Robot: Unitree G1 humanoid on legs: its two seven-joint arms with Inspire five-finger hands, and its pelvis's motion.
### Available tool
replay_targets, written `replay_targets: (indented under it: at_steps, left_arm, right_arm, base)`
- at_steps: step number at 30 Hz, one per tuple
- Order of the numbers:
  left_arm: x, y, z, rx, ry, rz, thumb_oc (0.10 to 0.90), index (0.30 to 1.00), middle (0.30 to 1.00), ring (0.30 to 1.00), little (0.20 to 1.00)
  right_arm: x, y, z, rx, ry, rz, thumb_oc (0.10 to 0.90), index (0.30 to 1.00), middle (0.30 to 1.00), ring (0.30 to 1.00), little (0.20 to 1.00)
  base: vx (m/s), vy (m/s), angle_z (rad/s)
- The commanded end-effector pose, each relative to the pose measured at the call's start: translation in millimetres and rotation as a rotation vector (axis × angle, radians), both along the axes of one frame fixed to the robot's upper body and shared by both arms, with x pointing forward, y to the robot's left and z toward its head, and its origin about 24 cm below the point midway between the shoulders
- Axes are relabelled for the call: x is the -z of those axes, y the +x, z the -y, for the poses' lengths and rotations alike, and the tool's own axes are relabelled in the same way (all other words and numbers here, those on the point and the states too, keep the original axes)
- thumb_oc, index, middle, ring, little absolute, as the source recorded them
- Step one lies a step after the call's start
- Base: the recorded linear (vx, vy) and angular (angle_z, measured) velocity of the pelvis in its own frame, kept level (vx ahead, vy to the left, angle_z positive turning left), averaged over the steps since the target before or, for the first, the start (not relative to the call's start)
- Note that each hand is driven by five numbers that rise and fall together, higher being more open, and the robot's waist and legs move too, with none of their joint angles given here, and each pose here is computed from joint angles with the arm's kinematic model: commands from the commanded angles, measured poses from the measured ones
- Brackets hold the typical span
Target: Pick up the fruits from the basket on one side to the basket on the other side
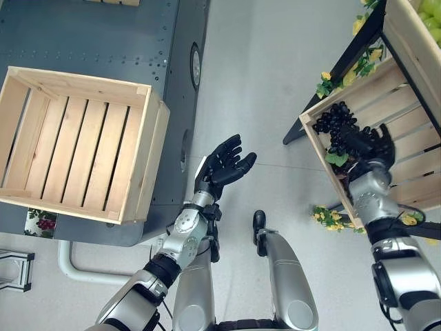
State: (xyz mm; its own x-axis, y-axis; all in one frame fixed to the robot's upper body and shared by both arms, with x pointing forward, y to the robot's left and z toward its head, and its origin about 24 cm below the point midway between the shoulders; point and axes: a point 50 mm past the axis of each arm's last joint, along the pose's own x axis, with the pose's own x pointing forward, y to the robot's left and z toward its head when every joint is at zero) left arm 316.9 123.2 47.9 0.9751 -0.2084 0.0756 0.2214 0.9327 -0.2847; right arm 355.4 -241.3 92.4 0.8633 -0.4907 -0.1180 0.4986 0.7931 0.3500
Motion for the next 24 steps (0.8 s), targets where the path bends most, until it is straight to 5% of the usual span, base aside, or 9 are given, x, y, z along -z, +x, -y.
replay_targets:
  at_steps: [1, 16, 24]
  left_arm:
    - [-25.1, -2.8, 16.0, 0.008, -0.008, 0.182, 0.800, 0.900, 0.900, 0.900, 0.900]
    - [80.1, -52.8, -0.3, -0.046, 0.097, -0.241, 0.800, 0.900, 0.900, 0.900, 0.900]
    - [162.5, -120.5, -39.4, -0.114, 0.248, -0.699, 0.800, 0.900, 0.900, 0.900, 0.900]
  right_arm:
    - [-42.5, -4.2, -5.4, 0.012, -0.263, 0.212, 0.800, 0.900, 0.900, 0.900, 0.900]
    - [77.5, -74.7, -56.1, -0.302, -0.483, -0.052, 0.800, 0.900, 0.900, 0.900, 0.900]
    - [135.3, -113.4, -64.9, -0.470, -0.519, -0.296, 0.800, 0.900, 0.900, 0.900, 0.900]
  base:
    - [0.08, -0.028, 0.01]
    - [0.09, -0.028, -0.03]
    - [0.11, -0.067, 0.04]
